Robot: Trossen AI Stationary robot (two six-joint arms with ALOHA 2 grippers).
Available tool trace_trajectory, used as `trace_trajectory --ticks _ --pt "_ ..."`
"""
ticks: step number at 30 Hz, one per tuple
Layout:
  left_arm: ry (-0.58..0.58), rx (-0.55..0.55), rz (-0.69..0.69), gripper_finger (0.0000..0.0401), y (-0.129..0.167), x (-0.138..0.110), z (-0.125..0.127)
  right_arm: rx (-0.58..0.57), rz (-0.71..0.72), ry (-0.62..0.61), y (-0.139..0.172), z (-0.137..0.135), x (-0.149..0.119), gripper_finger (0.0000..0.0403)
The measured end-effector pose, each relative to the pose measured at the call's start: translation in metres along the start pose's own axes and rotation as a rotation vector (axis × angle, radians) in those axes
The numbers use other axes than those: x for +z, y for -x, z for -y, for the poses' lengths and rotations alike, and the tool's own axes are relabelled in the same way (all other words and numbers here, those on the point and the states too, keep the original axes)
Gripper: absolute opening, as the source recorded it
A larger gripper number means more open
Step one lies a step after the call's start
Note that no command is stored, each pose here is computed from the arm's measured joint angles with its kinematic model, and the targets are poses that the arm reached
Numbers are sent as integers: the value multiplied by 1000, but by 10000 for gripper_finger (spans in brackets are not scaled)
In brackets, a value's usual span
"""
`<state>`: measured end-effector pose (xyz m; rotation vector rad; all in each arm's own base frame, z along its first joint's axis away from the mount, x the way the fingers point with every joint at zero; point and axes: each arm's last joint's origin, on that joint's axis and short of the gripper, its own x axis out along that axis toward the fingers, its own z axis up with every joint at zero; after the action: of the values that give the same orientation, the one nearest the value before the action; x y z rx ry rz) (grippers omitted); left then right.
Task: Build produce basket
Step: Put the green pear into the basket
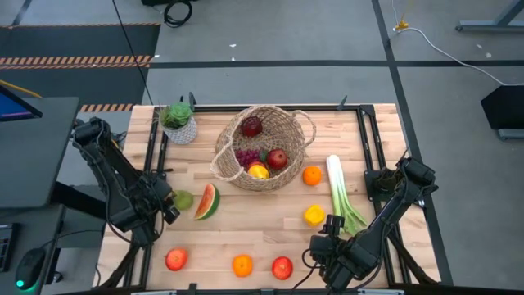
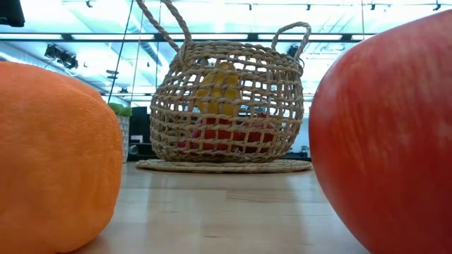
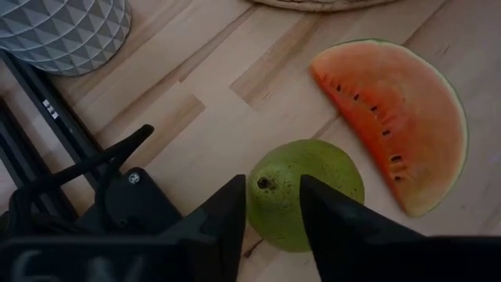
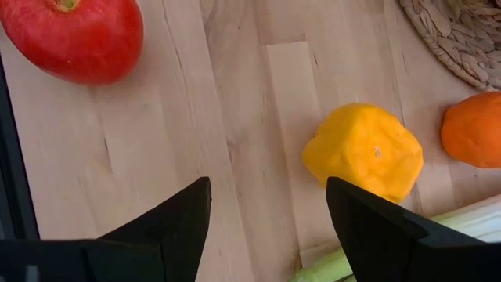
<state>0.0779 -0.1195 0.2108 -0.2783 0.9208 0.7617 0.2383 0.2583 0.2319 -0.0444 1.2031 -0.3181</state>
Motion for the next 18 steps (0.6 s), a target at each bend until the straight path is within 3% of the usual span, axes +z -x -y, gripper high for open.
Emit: trace_trajectory --ticks 8,18 --pt "-56 -38 35 18 0 0 3 -2 -1 -4 -1 1 1 259" --pt "-88 -59 67 5 3 3 5 -4 -2 9 -2 2 3 259"
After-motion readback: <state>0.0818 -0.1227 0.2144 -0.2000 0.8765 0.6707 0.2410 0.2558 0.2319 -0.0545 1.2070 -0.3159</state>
